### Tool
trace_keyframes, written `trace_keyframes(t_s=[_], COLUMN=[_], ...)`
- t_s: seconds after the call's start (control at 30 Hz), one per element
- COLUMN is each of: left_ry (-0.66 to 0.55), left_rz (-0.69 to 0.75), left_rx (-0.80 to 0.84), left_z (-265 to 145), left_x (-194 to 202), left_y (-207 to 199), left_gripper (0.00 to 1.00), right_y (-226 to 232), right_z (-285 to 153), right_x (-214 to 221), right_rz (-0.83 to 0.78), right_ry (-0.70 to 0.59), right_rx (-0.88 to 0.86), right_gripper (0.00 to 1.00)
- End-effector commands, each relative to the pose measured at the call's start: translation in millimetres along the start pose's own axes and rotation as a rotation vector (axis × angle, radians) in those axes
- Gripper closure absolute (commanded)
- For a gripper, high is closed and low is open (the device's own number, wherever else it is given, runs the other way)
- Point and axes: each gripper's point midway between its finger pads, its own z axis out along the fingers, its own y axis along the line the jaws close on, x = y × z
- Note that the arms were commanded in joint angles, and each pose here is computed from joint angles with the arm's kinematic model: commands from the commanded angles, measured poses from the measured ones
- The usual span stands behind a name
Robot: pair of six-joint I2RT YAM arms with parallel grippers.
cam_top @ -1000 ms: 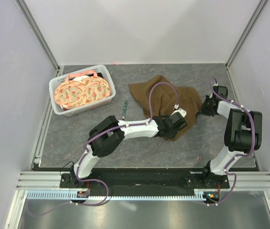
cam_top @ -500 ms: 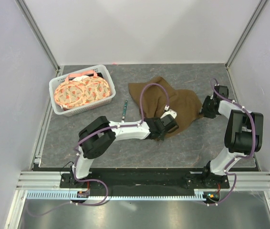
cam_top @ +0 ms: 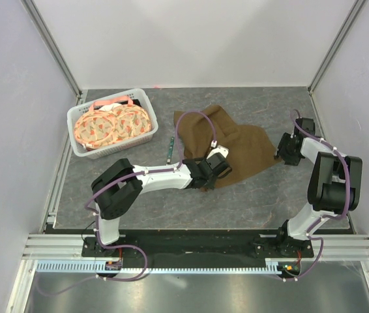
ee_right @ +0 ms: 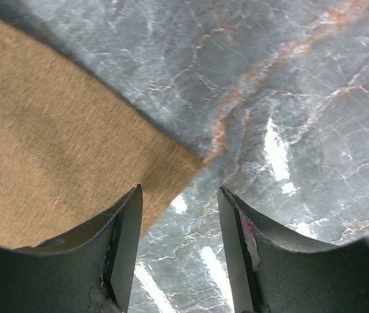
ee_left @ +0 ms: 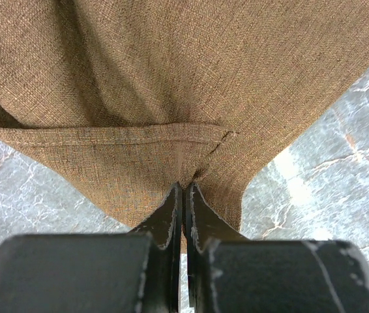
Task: Fold the napkin, place the utensils inside, and roll it up
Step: Flatten the napkin out
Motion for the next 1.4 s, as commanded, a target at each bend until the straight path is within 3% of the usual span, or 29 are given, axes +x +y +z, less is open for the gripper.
trace_keyframes(t_s=[0.0, 0.37, 0.43, 0.57, 0.67, 0.77, 0.8, 1.0, 1.37], left_ry=[-0.067, -0.076, -0.083, -0.11, -0.136, -0.158, -0.163, -0.22, -0.399], left_rz=[-0.071, -0.091, -0.094, -0.111, -0.118, -0.125, -0.129, -0.183, -0.325], left_rx=[0.036, 0.076, 0.082, 0.092, 0.094, 0.097, 0.097, 0.078, 0.056], left_z=[-15, -19, -19, -24, -32, -39, -41, -61, -113], left_x=[-19, -18, -20, -26, -33, -40, -41, -51, -73], left_y=[-4, -9, -10, -10, -8, -6, -5, 11, 57], left_gripper=[0.98, 0.79, 0.81, 0.92, 0.93, 0.94, 0.94, 0.94, 0.95], right_y=[-10, -4, -1, 5, 12, 17, 19, 23, 30], right_z=[-1, 14, 14, 14, 15, 17, 17, 9, -67], right_x=[4, 13, 12, 15, 17, 14, 13, -2, -64], right_rz=[-0.002, -0.041, -0.051, -0.069, -0.079, -0.085, -0.087, -0.085, -0.042], right_ry=[0.009, 0.066, 0.062, 0.068, 0.07, 0.07, 0.067, 0.017, -0.253], right_rx=[0.032, -0.01, -0.027, -0.06, -0.096, -0.127, -0.135, -0.143, -0.135], right_gripper=[0.42, 0.53, 0.57, 0.67, 0.73, 0.87, 0.99, 1.0, 1.0])
